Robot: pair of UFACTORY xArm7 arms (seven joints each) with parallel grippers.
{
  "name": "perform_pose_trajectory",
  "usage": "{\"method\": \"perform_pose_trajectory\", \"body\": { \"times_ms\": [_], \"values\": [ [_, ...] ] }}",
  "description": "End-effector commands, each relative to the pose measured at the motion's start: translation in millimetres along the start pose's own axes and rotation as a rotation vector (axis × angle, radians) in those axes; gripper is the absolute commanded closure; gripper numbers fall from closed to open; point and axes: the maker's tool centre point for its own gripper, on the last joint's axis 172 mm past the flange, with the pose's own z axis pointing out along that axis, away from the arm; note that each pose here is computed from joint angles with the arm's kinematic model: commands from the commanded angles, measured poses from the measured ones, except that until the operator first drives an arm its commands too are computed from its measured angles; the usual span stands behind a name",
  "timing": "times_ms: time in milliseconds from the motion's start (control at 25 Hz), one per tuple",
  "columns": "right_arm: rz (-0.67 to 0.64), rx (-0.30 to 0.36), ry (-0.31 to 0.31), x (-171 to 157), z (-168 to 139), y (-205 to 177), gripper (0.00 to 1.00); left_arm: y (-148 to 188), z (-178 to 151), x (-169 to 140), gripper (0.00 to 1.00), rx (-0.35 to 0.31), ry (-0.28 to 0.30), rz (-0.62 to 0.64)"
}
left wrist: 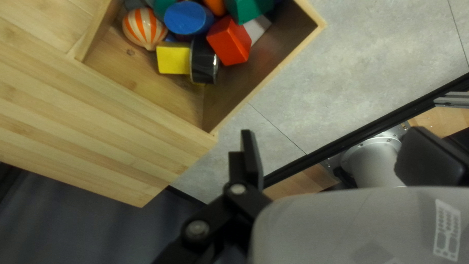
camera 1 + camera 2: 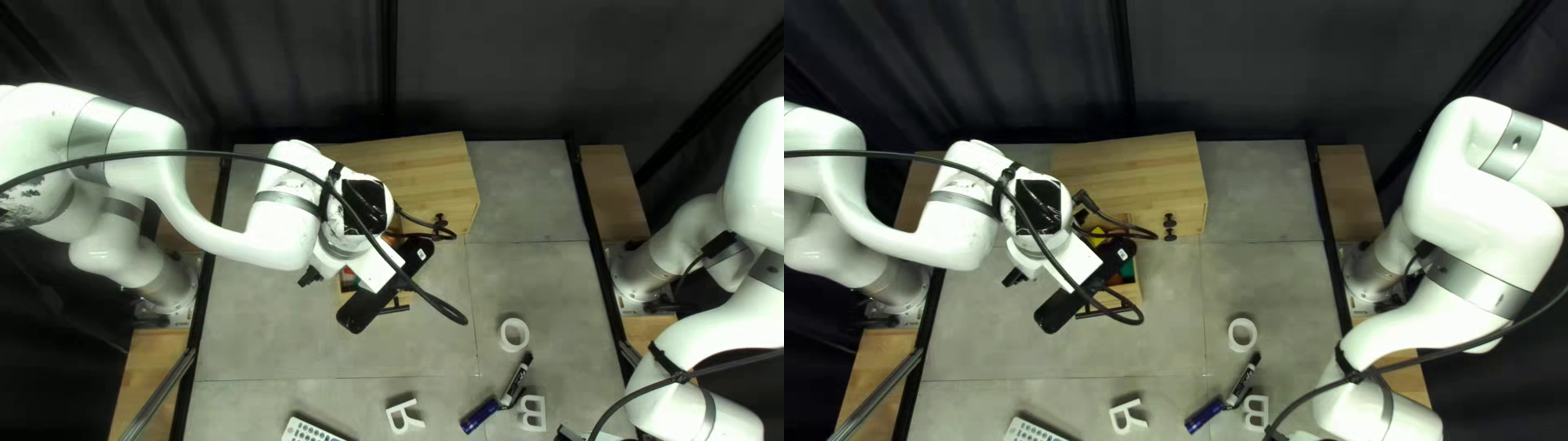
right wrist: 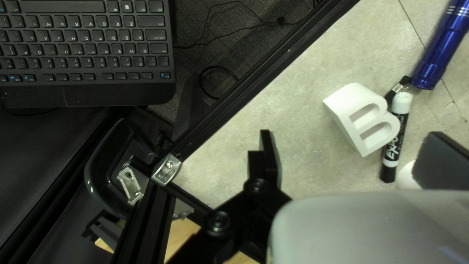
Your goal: Open drawers and place objects into drawer and close
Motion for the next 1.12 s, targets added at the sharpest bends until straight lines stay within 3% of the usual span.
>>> {"method": "perform_pose_trajectory", "body": {
  "times_ms": [40,360,600,720,920,1120],
  "values": [
    [0.000,0.000,0.000,0,0,0,0.00,-26,0,7,0.00,0.003,0.018,-0.026],
    [0.000,0.000,0.000,0,0,0,0.00,-32,-5,14,0.00,0.070,0.072,-0.463],
    [0.000,0.000,0.000,0,0,0,0.00,-8,-1,27,0.00,0.187,0.112,-0.713],
    [0.000,0.000,0.000,0,0,0,0.00,-5,11,53,0.00,0.273,0.094,-0.730],
    [0.000,0.000,0.000,0,0,0,0.00,-6,31,96,0.00,0.336,0.102,-0.702],
    [0.000,0.000,0.000,0,0,0,0.00,-5,27,105,0.00,0.393,0.103,-0.662]
  ]
}}
